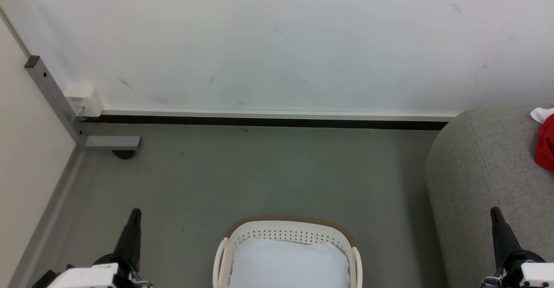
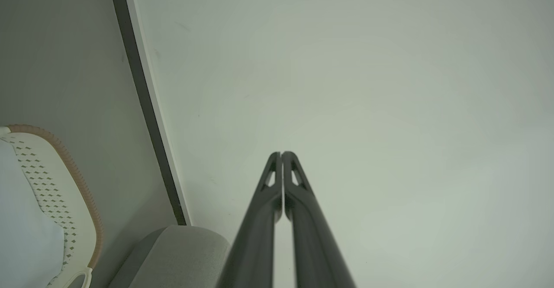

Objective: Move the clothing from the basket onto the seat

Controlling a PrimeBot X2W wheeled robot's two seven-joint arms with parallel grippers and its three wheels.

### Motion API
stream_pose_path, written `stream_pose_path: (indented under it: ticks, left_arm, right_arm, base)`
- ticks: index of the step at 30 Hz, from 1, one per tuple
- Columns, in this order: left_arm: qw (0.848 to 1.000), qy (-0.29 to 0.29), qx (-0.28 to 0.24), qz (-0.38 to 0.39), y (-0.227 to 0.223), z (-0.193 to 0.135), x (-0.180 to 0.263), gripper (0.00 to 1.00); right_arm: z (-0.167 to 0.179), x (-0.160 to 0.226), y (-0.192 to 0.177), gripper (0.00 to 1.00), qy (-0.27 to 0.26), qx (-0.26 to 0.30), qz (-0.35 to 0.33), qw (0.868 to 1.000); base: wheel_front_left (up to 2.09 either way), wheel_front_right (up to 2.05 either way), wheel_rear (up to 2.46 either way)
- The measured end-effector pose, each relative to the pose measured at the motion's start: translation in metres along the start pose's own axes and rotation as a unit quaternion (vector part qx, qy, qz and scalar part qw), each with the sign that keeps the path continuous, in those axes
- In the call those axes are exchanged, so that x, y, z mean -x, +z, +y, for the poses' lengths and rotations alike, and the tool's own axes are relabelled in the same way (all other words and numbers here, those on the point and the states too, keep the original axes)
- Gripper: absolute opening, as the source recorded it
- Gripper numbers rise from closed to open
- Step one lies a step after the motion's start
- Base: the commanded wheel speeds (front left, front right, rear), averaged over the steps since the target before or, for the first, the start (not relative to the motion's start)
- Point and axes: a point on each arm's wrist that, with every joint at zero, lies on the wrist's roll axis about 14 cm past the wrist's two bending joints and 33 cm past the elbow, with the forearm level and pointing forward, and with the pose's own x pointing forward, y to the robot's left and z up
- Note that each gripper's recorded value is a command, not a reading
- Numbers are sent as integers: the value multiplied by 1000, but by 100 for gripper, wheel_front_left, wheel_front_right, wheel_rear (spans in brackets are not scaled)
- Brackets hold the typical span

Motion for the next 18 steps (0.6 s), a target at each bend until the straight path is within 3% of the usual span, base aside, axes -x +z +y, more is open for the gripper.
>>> stream_pose_path:
  ticks: [18]
  left_arm:
    - [1000, 0, 0, 0, 0, 0, 0, 0]
  right_arm:
    - [0, 0, 0, 0, 0, 0, 0, 1000]
  base:
    - [0, 0, 0]
